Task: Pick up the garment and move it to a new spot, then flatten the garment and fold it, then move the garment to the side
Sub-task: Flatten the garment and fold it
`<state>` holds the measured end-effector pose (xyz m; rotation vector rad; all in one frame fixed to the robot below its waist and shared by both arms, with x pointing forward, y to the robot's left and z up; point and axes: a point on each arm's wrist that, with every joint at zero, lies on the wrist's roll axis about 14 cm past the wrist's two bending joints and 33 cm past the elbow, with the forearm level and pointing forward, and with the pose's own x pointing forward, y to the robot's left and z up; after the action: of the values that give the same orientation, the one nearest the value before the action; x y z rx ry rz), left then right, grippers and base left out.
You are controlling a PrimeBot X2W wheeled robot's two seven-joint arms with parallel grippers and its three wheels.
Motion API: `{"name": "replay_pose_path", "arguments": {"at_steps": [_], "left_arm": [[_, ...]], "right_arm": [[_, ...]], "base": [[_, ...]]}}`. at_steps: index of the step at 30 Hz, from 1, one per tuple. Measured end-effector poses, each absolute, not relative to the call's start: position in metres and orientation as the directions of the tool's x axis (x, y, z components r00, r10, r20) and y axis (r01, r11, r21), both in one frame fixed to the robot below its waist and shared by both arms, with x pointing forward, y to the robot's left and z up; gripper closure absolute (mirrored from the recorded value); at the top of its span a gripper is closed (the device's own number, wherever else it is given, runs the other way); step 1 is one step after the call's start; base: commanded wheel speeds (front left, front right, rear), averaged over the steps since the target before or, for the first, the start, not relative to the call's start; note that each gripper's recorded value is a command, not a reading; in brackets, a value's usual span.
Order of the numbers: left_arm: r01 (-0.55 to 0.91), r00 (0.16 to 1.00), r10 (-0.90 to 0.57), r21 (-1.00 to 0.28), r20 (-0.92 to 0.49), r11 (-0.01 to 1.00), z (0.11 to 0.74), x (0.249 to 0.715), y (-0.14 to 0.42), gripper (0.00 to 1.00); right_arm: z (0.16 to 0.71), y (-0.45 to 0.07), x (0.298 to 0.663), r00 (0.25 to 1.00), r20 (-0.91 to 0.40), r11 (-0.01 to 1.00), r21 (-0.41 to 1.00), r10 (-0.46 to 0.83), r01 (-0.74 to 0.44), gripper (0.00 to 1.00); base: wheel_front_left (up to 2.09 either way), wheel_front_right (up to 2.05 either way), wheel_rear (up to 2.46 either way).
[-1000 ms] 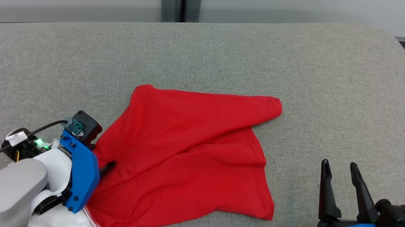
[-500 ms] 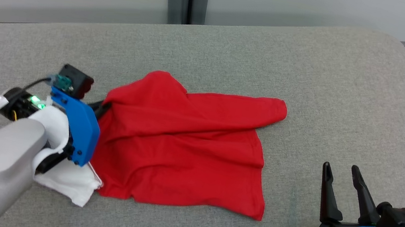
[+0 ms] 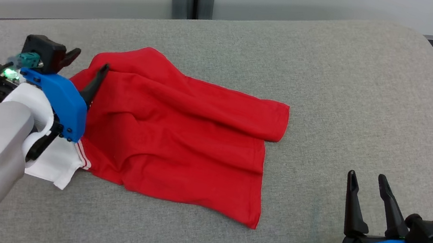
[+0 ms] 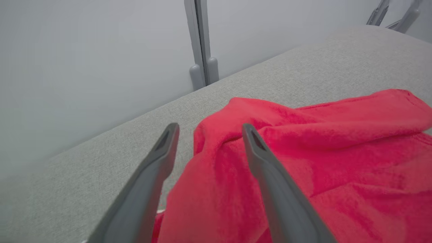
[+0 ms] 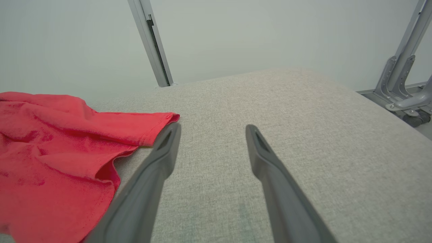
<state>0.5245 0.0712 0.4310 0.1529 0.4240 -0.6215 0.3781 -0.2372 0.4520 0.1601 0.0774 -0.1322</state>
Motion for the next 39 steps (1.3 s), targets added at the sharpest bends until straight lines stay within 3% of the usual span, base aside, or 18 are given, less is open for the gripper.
{"name": "replay_pose_path", "arguments": {"at_steps": [14, 22, 39], "left_arm": [[0.381, 0.919, -0.378, 0.008, -0.108, 0.924, 0.508, 0.529, 0.130, 0.00], [0.212, 0.976, -0.211, -0.012, 0.047, 0.977, 0.528, 0.477, 0.172, 0.00], [-0.068, 0.993, 0.071, -0.033, 0.095, 0.997, 0.514, 0.375, 0.231, 0.00]], "right_arm": [[0.456, -0.216, 0.384, 0.996, -0.070, 0.983, 0.167, -0.063, 0.074, 0.00], [0.457, -0.196, 0.390, 0.998, -0.064, 0.986, 0.168, -0.004, 0.015, 0.00], [0.458, -0.168, 0.390, 0.995, -0.062, 0.985, 0.160, 0.080, -0.069, 0.00]], "base": [[0.00, 0.00, 0.00], [0.00, 0.00, 0.00], [0.00, 0.00, 0.00]]}}
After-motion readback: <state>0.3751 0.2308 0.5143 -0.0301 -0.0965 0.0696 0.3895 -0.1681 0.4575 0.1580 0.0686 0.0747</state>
